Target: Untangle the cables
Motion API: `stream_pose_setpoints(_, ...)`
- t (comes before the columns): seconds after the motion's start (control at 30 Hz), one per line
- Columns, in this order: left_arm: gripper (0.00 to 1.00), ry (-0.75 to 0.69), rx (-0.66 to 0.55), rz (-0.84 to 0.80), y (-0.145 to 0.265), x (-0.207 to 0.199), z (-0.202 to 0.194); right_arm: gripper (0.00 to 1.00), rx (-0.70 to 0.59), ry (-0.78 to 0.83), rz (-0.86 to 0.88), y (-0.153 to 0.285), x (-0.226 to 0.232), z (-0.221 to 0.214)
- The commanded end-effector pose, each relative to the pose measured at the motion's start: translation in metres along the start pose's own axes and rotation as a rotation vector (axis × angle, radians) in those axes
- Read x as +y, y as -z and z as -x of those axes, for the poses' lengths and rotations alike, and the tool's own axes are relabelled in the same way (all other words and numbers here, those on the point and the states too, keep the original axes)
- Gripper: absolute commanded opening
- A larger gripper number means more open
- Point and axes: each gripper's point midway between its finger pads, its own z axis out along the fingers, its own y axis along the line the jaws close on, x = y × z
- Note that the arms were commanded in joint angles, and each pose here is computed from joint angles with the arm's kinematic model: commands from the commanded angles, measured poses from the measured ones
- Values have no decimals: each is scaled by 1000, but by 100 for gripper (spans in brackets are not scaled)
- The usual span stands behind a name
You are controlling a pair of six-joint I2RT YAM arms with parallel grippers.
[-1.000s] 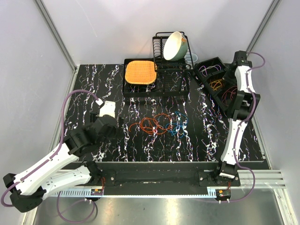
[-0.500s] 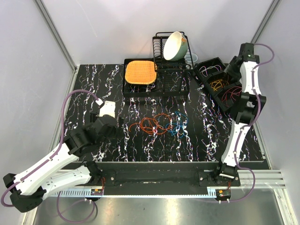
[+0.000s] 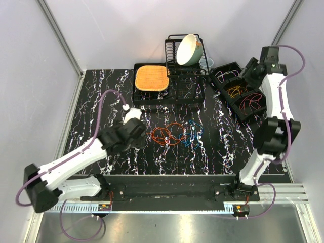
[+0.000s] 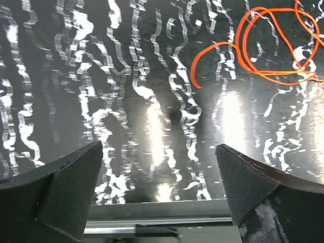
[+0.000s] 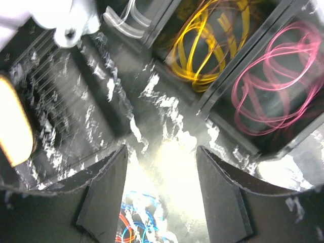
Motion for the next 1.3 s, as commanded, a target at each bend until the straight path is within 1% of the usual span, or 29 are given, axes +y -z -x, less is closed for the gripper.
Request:
stream_pose_setpoints(0.0,95,95,-25,-94,-10,-42,33,63,-46,-19,163,31,41,-16)
stream_pose_setpoints(0.03,94,100,-15,-117,-12,-50,35,63,-52,-17,192,42,48,-21)
stream_pose_setpoints(0.07,94,110,-17,-133,-13,-57,40,63,-22,-22,215,39,51,-36)
stream_pose_setpoints(0.13,93,127,-2,-163,-23,-74,43,63,-7,-22,272,50,69,-52)
stream_pose_setpoints(0.17,92,129,10,-164,-29,-81,43,63,22,-19,278,48,71,-67)
stream_pose_setpoints(0.2,92,146,2,-178,-33,-88,48,64,27,0,311,52,83,-77)
stream_pose_setpoints(0.23,91,163,11,-193,-35,-95,49,64,19,-4,322,59,84,-78)
stream_pose_setpoints(0.27,90,160,31,-193,-44,-102,46,63,50,12,334,59,90,-95)
stream_pose_setpoints(0.3,89,174,26,-203,-46,-108,52,64,48,18,356,66,94,-100)
stream_pose_setpoints(0.37,87,189,53,-194,-57,-117,49,64,75,20,362,65,91,-115)
stream_pose_setpoints(0.4,87,203,49,-194,-59,-121,54,64,75,17,371,69,91,-118)
stream_pose_setpoints(0.47,86,230,68,-162,-71,-125,51,64,96,22,373,67,86,-129)
stream_pose_setpoints(0.6,84,351,72,-131,-87,-130,52,64,98,37,385,73,81,-137)
stream_pose_setpoints(0.7,81,423,98,-108,-100,-130,48,64,109,39,396,74,81,-142)
stream_pose_setpoints(0.8,80,463,109,-90,-110,-130,44,64,119,40,410,75,81,-147)
stream_pose_setpoints(0.87,80,474,112,-96,-116,-132,43,64,122,41,415,75,81,-147)
stream_pose_setpoints(1.13,71,473,191,-79,-127,-138,26,64,127,45,412,73,80,-149)
stream_pose_setpoints(1.27,71,483,213,-69,-126,-135,16,64,130,47,406,71,79,-151)
